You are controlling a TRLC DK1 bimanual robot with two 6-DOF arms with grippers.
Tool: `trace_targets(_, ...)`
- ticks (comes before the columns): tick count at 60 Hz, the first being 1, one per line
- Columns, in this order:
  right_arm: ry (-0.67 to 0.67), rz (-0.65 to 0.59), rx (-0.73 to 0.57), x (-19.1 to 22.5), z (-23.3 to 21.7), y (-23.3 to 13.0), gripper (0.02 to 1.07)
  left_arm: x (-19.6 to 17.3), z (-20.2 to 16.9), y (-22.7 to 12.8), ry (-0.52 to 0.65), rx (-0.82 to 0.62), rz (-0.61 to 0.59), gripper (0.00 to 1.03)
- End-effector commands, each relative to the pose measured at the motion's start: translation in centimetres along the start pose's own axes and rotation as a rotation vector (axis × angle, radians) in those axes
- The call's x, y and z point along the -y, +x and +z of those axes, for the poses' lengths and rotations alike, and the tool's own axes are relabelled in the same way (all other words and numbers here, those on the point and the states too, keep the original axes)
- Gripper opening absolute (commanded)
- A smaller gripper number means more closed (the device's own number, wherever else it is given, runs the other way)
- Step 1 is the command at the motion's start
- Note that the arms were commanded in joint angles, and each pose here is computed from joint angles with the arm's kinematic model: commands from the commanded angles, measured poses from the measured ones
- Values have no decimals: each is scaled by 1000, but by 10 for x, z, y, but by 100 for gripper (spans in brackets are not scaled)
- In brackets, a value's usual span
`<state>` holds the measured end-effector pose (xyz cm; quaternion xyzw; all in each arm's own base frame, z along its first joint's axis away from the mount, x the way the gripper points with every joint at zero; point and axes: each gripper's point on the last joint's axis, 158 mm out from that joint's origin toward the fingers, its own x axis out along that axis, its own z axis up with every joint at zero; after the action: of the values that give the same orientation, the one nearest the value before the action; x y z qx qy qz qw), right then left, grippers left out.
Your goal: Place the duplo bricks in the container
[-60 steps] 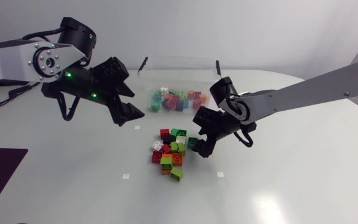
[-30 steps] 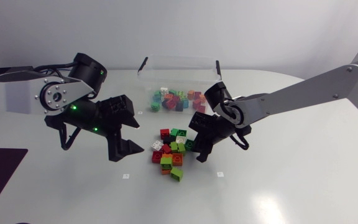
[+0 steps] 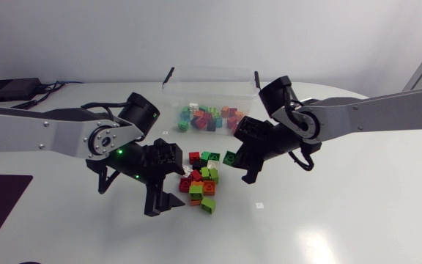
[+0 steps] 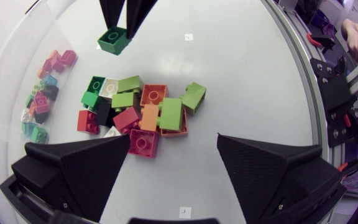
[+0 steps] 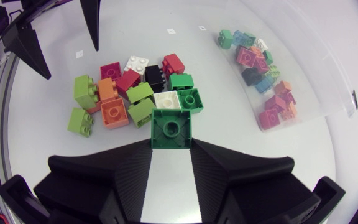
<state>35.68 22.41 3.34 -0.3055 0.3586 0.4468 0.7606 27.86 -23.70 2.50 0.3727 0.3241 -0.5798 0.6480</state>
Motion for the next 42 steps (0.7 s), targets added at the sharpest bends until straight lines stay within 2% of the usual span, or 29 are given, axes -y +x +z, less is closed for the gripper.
trace_targets(1,2,3,-5,-3,-7,-11,34,7,-3,13,38,-9,-34,98)
trace_targets(20,79,-49,120,32,23,-75,34,-1,17,36,71,-1,-69,94)
trace_targets(28,117,-78,189,52,41,-93,34,1,17,47,73,-10,-93,76)
trace_targets(34,158,-118,258,73,62,-108,34,3,15,51,67,-16,-104,45)
trace_targets(38,179,-135,282,85,70,-113,34,4,14,52,62,-19,-107,42)
trace_targets(42,221,-161,320,104,84,-116,34,5,12,53,44,-24,-111,34)
